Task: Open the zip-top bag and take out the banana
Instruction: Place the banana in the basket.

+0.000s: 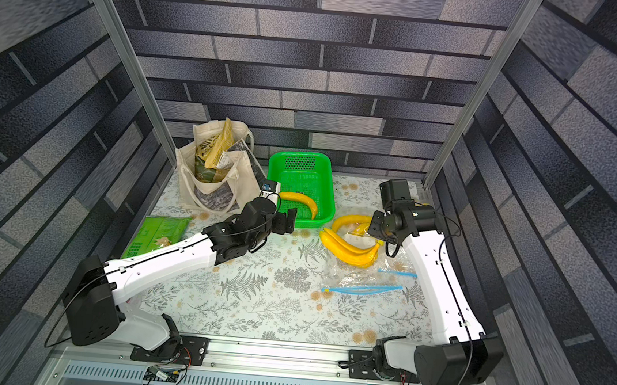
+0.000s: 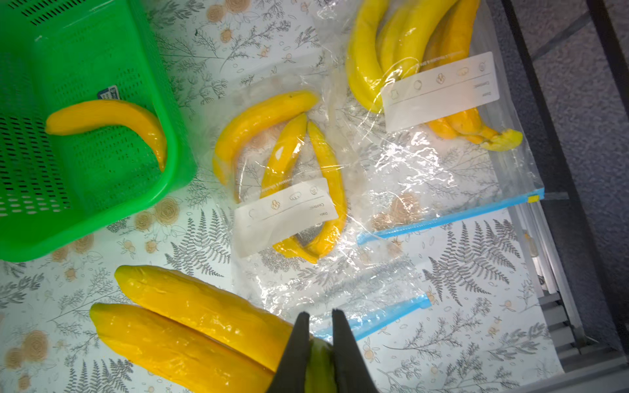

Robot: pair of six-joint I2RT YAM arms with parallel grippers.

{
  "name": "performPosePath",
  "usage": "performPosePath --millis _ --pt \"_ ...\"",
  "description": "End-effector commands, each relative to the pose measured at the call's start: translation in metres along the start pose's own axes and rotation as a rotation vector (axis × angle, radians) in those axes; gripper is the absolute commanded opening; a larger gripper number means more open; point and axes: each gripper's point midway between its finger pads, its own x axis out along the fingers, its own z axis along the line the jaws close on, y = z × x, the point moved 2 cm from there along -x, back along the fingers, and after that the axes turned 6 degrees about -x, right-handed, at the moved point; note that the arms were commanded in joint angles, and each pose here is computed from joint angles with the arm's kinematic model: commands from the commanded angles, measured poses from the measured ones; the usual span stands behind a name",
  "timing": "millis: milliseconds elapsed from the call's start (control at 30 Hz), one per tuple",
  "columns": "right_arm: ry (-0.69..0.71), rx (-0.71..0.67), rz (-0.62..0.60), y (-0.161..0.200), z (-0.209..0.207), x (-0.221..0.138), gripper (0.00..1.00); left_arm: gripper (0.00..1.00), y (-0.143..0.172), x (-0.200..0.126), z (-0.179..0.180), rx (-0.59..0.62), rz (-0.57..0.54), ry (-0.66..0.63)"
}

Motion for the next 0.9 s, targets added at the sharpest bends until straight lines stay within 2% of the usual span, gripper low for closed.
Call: performPosePath --millis 0,167,300,467,567,600,867 --pt "-0.158 0.091 -0.178 -0.052 0.037 -0.017 0.12 0.94 -0.010 -0.016 0.026 -0.014 -0.045 -0.061" --pt "-0.242 0.111 -0.232 -0.090 0.077 0.008 0.12 0.94 -0.010 -0.029 0.049 -0.075 -0.066 -0.069" --pt "-0.287 0.095 -0.244 -0.117 0.110 0.042 0.12 0.94 -0.004 -0.035 0.063 -0.132 -0.056 -0.051" --pt "-0.279 0.025 -0.311 -0.152 0.149 0.079 0.12 0.95 0.002 -0.046 0.079 -0.170 -0.060 -0.061" --pt "-0.286 0.001 -0.321 -0.171 0.167 0.101 0.12 0.95 0.005 -0.052 0.087 -0.182 -0.062 -0.072" --pt "-0.275 -0.008 -0.311 -0.174 0.172 0.118 0.12 0.95 0.007 -0.054 0.089 -0.184 -0.062 -0.075" --pt "-0.172 -0.091 -0.402 -0.214 0.188 0.168 0.13 0.95 0.014 -0.068 0.105 -0.187 -0.080 -0.110"
